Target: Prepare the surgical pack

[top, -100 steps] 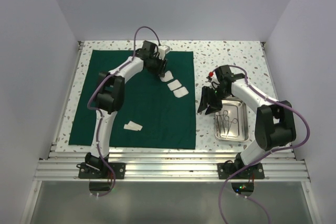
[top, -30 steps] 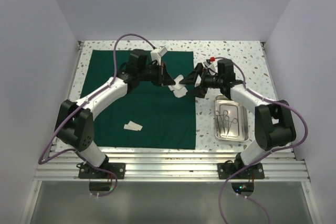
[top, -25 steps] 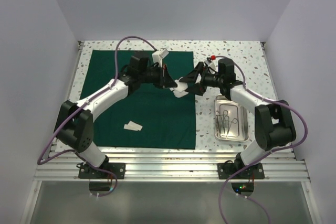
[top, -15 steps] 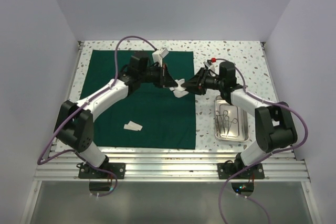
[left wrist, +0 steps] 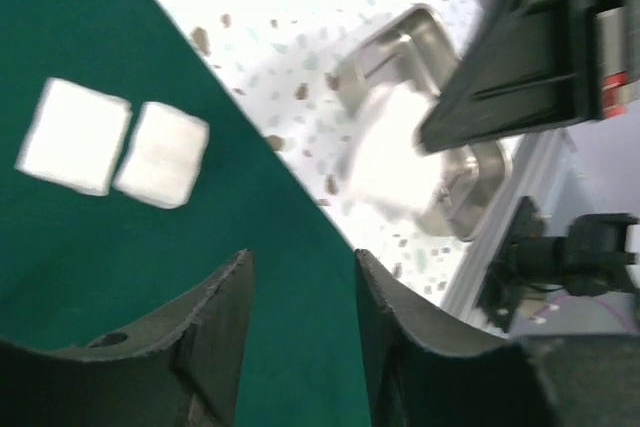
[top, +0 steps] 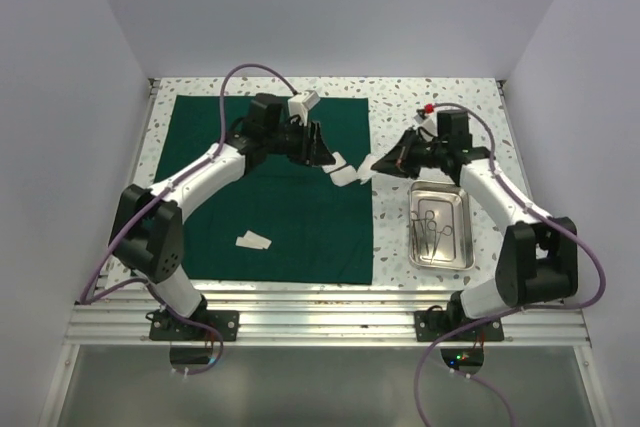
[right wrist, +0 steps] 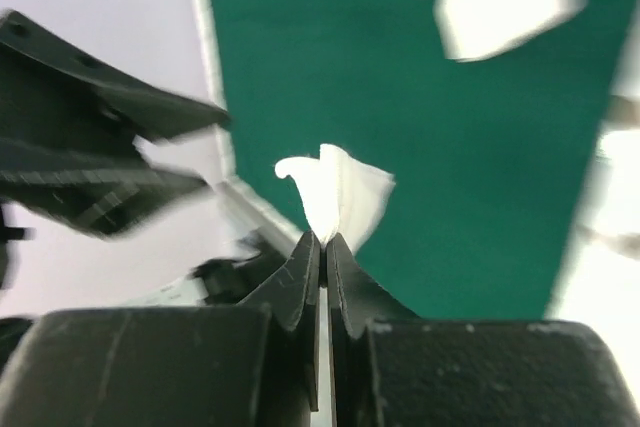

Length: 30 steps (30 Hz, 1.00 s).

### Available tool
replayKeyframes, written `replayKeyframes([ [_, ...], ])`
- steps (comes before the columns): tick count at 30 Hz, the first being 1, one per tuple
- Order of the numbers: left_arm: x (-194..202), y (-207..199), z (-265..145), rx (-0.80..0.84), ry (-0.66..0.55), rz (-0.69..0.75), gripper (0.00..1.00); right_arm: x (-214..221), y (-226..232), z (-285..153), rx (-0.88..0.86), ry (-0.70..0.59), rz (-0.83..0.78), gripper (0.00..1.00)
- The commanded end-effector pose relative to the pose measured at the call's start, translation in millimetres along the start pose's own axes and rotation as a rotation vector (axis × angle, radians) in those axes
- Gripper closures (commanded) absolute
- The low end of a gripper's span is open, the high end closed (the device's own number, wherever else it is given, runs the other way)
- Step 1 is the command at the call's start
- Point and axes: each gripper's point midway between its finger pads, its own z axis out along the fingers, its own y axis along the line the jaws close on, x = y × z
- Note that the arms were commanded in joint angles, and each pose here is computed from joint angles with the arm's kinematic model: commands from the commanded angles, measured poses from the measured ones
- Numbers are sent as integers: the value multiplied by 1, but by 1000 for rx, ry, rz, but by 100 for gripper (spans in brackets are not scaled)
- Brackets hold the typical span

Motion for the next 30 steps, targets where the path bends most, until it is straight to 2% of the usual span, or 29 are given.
replayKeyframes([
  [1,-19,26,-7,-113,-12,105,50,1,-44,-54,248,-41,-91,100],
  [2,-21,28,-7,-125,-3,116,50,5,-61,-64,334,-43,-75,100],
  [5,-18,40,-2,-150,18,138,50,12,-78,-83,421,-68,-98,100],
  [9,-6,52,8,-155,52,128,50,11,-110,-109,538,-119,-47,100],
  [17,-6,65,17,-143,72,120,50,-14,-150,-115,478,-202,136,100],
  [21,-8,71,20,-126,76,115,50,-20,-158,-100,341,-195,200,100],
  [23,-8,78,20,-128,75,100,50,-21,-171,-93,331,-184,232,100],
  [27,-12,90,24,-144,74,86,48,-21,-199,-99,378,-199,272,100],
  [30,-12,97,31,-157,80,75,45,-15,-221,-115,508,-187,311,100],
])
